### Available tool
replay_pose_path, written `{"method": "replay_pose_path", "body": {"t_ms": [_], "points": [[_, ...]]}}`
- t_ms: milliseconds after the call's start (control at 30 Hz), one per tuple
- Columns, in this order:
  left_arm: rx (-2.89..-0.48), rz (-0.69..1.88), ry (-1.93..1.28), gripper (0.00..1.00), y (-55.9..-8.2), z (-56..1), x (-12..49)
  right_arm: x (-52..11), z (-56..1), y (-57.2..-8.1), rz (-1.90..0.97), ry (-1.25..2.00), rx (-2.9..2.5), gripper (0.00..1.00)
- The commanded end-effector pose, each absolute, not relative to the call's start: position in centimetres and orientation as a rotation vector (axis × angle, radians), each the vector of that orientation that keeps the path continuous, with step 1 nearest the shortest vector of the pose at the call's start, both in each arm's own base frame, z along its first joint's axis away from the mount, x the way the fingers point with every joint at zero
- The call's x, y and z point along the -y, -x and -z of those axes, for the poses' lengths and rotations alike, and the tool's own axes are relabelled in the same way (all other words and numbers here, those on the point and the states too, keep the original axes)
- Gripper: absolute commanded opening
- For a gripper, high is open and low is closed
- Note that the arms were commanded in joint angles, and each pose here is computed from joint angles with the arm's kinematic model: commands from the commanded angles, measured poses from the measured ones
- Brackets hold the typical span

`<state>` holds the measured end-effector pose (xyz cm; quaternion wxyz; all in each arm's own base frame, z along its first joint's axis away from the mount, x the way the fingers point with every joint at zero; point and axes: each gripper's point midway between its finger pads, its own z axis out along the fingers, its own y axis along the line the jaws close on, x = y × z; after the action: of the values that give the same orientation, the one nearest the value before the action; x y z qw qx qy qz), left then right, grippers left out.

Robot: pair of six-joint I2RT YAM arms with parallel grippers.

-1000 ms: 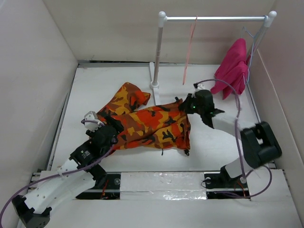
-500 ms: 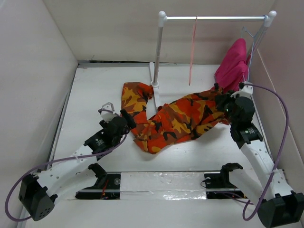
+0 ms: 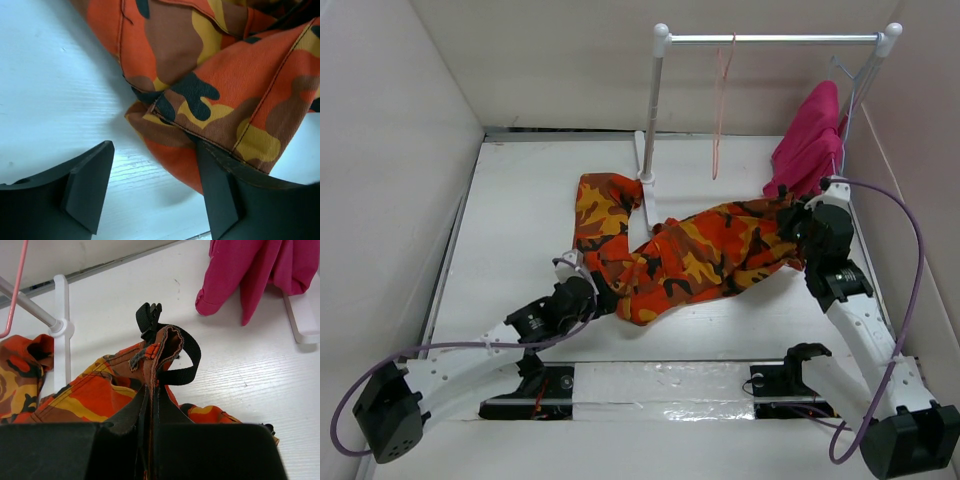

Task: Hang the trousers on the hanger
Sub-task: Flatten out the trousers at the center of the board.

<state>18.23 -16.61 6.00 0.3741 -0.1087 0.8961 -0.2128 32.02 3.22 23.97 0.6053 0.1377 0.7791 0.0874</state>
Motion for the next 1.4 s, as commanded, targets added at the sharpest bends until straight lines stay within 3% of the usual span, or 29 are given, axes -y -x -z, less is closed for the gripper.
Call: {"method": "replay_pose_path", "body": {"t_ms": [0,133,200,233,267,300,433,467,567,733,800,900,1000,1033,1100,1167,1233,1333,1367], "points": [[-2.29,0.697,0.306,0.65,-17.6,-5.8,18.4,-3.2,-26.9,-32.5,-0.215,-0.297,-1.73,0.0],[-2.293,0.716,0.305,0.63,-18.3,-4.9,19.6,-4.0,-26.8,-32.3,-0.257,-0.271,-1.733,0.0],[-2.251,0.708,0.322,0.49,-19.8,-5.4,20.4,-4.0,-26.8,-32.2,-0.262,-0.27,-1.732,0.0],[-2.245,0.698,0.298,0.4,-20.3,-5.6,20.9,-4.0,-26.8,-32.1,-0.258,-0.27,-1.737,0.0],[-2.196,0.736,0.29,0.15,-21.4,-7.8,22.0,-4.0,-26.9,-32.0,-0.259,-0.263,-1.739,0.0],[-2.184,0.718,0.286,0.0,-21.9,-8.7,22.0,-4.1,-27.3,-31.9,-0.261,-0.255,-1.738,0.0],[-1.988,0.627,0.353,0.0,-23.8,-17.0,19.3,-6.2,-28.1,-30.4,-0.311,-0.155,-1.758,0.0],[-1.847,0.648,0.426,0.0,-24.3,-22.0,17.2,-6.9,-28.1,-30.0,-0.328,-0.123,-1.765,0.0],[-1.669,0.606,0.523,0.0,-24.0,-28.6,11.8,-12.2,-29.0,-27.9,-0.513,0.058,-1.77,0.0],[-1.53,0.486,0.598,0.0,-22.7,-34.9,6.4,-25.4,-32.7,-20.1,-0.78,0.394,-1.748,0.0],[-1.468,0.49,0.602,0.0,-22.1,-39.0,5.3,-27.7,-38.8,-16.9,-0.828,0.439,-1.655,0.0],[-1.38,0.498,0.581,0.0,-20.6,-45.3,3.4,-28.3,-44.6,-12.4,-0.835,0.432,-1.586,0.0],[-1.337,0.496,0.486,0.0,-20.7,-50.2,4.1,-25.4,-45.5,-13.5,-0.755,0.323,-1.586,0.0],[-1.373,0.473,0.453,0.04,-21.4,-50.1,4.9,-24.6,-44.9,-14.5,-0.724,0.286,-1.594,0.0],[-1.485,0.434,0.352,0.23,-24.5,-48.8,8.8,-21.5,-43.5,-17.9,-0.652,0.153,-1.624,0.0],[-1.616,0.376,0.287,0.33,-27.9,-44.4,12.5,-20.7,-40.1,-19.7,-0.624,0.139,-1.669,0.0],[-1.629,0.348,0.32,0.37,-31.1,-42.0,13.0,-17.1,-36.4,-22.9,-0.501,0.037,-1.718,0.0],[-1.756,0.381,0.336,0.36,-37.2,-34.8,13.2,-12.1,-32.3,-26.3,-0.366,-0.105,-1.784,0.0],[-1.869,0.401,0.309,0.41,-39.1,-30.2,14.4,-11.3,-29.2,-26.9,-0.333,-0.123,-1.84,0.0]]}}
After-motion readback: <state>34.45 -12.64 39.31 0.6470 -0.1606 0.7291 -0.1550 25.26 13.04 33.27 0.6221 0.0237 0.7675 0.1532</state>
